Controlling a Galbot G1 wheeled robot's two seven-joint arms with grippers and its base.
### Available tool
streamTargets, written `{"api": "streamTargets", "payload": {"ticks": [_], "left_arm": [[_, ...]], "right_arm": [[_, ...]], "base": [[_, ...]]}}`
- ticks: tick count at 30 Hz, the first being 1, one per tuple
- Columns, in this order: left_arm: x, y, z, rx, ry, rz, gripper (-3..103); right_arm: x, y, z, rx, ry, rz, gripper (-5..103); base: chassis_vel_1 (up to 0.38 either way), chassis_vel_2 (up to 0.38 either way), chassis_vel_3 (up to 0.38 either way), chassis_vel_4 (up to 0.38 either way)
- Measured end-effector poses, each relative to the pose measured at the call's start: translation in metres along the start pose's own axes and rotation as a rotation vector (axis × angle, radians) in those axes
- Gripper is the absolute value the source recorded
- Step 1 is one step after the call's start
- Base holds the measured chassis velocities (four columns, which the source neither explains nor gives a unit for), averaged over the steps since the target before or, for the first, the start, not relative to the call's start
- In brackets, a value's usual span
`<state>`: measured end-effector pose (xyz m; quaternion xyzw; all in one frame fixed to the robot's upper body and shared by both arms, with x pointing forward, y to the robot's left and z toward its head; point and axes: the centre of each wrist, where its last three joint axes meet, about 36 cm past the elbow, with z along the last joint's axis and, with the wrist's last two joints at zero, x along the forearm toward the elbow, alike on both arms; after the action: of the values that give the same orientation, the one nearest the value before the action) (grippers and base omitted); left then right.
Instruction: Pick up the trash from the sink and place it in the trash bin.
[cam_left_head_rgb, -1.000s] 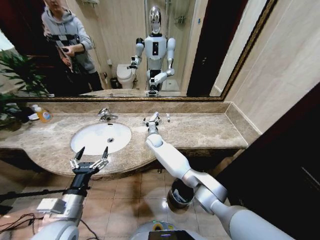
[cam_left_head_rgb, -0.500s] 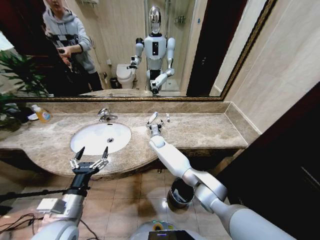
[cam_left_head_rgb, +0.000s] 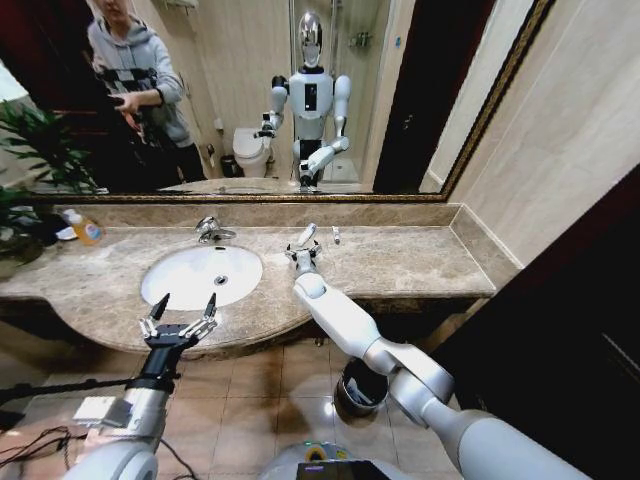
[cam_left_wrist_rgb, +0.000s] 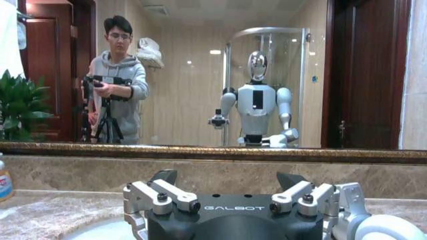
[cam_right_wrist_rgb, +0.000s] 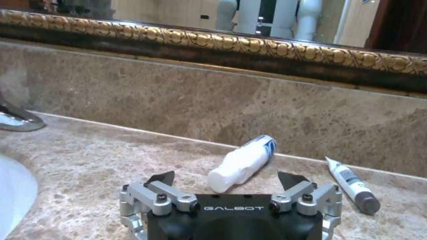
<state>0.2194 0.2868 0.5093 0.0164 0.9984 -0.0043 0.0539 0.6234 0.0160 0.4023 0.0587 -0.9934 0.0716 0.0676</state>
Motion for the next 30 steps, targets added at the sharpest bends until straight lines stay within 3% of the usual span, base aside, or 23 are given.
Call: {"api": "streamTargets", "payload": {"ticks": [16, 19, 23, 28, 30], "left_arm": [[0.0, 0.0, 0.0, 0.0, 0.0, 0.0, 100], [0.0, 0.0, 0.0, 0.0, 0.0, 0.0, 100], [0.0, 0.0, 0.0, 0.0, 0.0, 0.0, 100], [0.0, 0.0, 0.0, 0.0, 0.0, 0.0, 100], [0.0, 0.0, 0.0, 0.0, 0.0, 0.0, 100]], "right_arm": [[-0.005, -0.001, -0.005, 0.041, -0.039, -0.1, 100], [-0.001, 0.005, -0.007, 0.09, -0.139, -0.205, 100], [0.003, 0.011, -0.012, 0.123, -0.191, -0.326, 100], [-0.007, 0.008, -0.03, 0.109, -0.172, -0.478, 100], [-0.01, 0.006, -0.033, 0.102, -0.153, -0.49, 100]], "base": [[0.0, 0.0, 0.0, 0.0], [0.0, 0.0, 0.0, 0.0], [0.0, 0.0, 0.0, 0.0], [0.0, 0.0, 0.0, 0.0], [0.0, 0.0, 0.0, 0.0]]}}
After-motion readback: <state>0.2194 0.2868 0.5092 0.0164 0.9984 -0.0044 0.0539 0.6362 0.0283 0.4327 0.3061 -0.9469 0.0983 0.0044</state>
